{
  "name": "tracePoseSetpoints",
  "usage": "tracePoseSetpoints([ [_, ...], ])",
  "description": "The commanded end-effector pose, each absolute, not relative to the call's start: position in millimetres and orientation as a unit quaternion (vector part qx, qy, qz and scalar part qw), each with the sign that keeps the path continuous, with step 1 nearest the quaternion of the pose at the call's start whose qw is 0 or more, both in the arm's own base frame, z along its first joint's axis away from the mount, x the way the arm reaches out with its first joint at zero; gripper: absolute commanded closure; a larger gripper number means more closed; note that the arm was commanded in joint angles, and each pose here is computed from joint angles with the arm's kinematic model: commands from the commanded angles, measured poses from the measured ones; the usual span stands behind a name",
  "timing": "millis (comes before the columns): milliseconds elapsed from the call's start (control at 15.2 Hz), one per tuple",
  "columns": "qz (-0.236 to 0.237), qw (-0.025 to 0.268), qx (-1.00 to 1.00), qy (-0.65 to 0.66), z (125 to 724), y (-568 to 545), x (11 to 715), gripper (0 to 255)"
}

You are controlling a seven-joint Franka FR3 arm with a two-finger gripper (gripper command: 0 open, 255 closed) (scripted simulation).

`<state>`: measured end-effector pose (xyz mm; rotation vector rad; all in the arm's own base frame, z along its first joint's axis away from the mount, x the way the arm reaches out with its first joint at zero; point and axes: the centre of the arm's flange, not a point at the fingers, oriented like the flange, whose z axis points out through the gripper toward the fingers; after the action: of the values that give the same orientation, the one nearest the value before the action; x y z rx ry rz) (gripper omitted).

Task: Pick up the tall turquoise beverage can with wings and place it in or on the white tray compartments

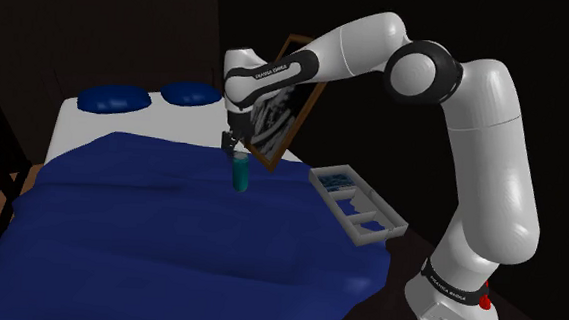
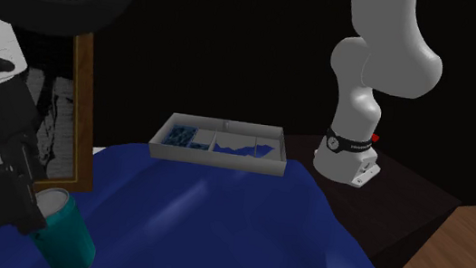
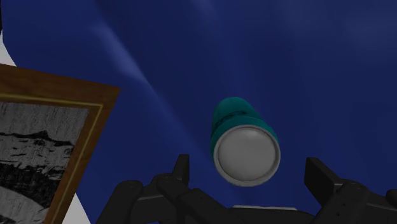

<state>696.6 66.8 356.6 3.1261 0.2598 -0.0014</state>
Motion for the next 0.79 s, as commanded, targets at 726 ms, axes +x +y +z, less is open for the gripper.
tracePoseSetpoints([
  [726, 0.000, 0.002, 0.997, 0.083, 322.3, 67.7, 699.1, 0],
])
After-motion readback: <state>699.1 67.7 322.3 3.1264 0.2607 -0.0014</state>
